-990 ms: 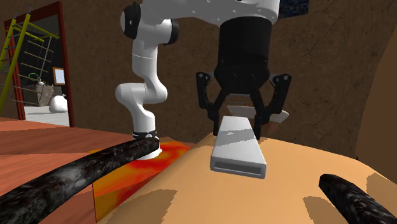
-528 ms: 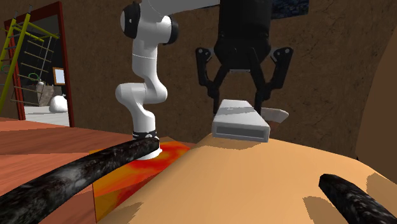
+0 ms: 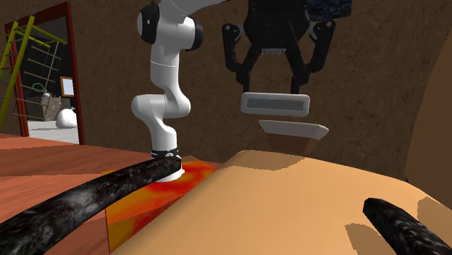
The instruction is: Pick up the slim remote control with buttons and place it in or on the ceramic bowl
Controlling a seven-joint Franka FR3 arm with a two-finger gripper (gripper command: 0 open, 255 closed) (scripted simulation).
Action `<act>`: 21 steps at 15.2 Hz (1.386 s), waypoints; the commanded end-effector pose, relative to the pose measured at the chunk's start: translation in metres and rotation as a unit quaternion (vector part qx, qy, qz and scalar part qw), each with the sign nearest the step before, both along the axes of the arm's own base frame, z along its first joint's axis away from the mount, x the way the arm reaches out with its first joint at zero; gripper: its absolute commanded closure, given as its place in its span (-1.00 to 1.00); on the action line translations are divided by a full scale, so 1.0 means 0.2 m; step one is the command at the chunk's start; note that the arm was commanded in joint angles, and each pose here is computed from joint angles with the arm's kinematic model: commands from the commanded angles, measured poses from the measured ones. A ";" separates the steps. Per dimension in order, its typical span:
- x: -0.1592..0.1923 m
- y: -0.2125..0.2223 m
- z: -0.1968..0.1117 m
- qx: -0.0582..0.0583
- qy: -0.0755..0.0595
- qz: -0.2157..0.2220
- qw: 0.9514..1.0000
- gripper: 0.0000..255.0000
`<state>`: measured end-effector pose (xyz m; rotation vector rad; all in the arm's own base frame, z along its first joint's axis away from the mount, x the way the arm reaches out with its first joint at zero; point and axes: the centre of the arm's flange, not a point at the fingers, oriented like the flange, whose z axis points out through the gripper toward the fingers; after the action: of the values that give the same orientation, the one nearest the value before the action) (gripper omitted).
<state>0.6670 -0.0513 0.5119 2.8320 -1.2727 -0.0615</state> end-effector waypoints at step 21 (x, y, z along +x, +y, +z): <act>-0.66 1.22 0.03 0.000 0.000 0.000 1.000 1.00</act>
<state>0.5411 0.1803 0.5192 2.8327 -1.2705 -0.0626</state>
